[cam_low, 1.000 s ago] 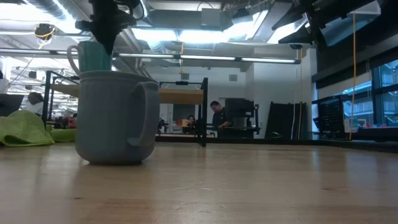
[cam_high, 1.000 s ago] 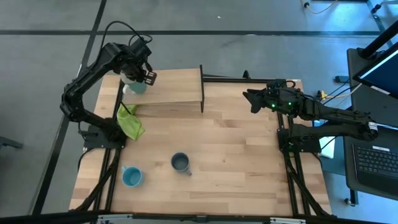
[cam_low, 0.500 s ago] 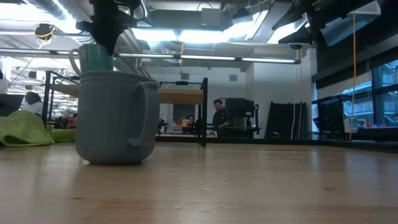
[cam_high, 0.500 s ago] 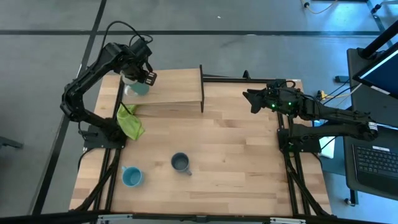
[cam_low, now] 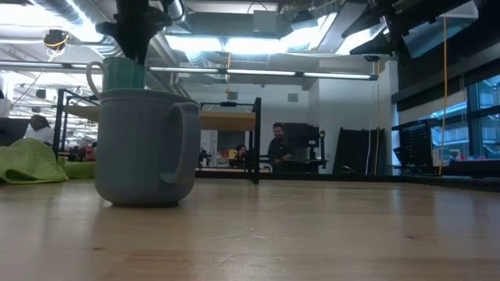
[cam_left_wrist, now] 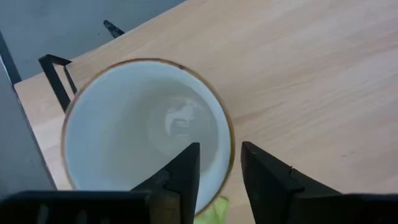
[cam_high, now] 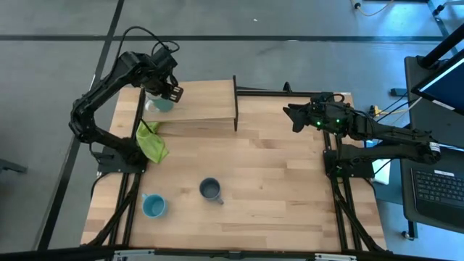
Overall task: Stack small to large cups/mugs on shelf
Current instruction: Put the green mug on the shelf, then put the light blue mug on the shelf
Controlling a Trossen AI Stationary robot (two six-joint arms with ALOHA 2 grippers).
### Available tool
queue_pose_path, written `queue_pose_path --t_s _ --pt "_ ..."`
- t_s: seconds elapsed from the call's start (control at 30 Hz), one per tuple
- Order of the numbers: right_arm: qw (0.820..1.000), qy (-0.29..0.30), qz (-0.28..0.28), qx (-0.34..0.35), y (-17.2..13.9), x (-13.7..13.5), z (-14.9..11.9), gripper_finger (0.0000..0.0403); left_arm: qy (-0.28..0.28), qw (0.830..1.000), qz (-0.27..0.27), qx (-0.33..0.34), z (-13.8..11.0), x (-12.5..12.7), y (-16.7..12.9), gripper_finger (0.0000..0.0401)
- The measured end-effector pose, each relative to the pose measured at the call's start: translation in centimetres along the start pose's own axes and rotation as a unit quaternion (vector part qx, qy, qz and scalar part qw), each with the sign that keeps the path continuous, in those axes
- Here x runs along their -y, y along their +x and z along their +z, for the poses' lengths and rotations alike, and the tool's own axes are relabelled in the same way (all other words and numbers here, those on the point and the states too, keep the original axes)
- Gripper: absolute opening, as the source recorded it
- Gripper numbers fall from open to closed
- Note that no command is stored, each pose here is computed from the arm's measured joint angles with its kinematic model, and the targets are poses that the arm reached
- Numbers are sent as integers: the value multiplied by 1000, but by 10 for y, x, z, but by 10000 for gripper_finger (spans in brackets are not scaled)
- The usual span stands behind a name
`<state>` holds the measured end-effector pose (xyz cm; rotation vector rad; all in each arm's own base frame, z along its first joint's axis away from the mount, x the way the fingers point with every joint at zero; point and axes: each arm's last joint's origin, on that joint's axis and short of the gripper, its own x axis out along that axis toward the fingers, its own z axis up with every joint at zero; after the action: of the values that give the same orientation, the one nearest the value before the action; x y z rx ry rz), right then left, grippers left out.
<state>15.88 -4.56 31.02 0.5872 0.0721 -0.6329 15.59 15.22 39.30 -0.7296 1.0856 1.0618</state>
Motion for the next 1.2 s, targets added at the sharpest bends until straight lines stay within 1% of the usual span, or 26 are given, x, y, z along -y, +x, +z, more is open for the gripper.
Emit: queue_pose_path --t_s 0.07,0.27,0.4,0.53,0.67,0.77,0.83,0.97,1.03,1.07,1.13,1.2 --pt "1000 -1 0 0 0 0 0 204 2 1000 2 2 -1 -1 -6 117" --pt "1000 -1 0 0 0 0 0 205 2 998 -10 54 3 -4 -32 123" --pt "1000 0 0 0 0 0 0 205 -1 997 17 73 4 -10 -37 120" --pt "1000 10 0 0 0 0 0 205 -5 995 44 86 4 -24 -40 110" --pt "1000 12 0 -1 0 0 0 205 -24 993 72 93 6 -37 -41 80" --pt "1000 12 0 0 0 0 0 205 -38 993 66 87 8 -44 -40 41" --pt "1000 12 0 0 0 0 0 205 -36 994 67 83 9 -48 -39 13" --pt "1000 22 0 0 0 0 0 204 -36 994 68 81 10 -51 -39 4" --pt "1000 23 1 -1 0 0 0 204 -32 995 51 76 9 -49 -38 1" --pt "1000 24 3 -3 0 0 0 204 -25 996 31 74 8 -47 -40 1" --pt "1000 24 6 -5 0 0 0 204 14 997 -17 79 1 -39 -46 4" --pt "1000 24 7 -5 0 0 0 204 49 993 -43 96 -8 -28 -55 5"
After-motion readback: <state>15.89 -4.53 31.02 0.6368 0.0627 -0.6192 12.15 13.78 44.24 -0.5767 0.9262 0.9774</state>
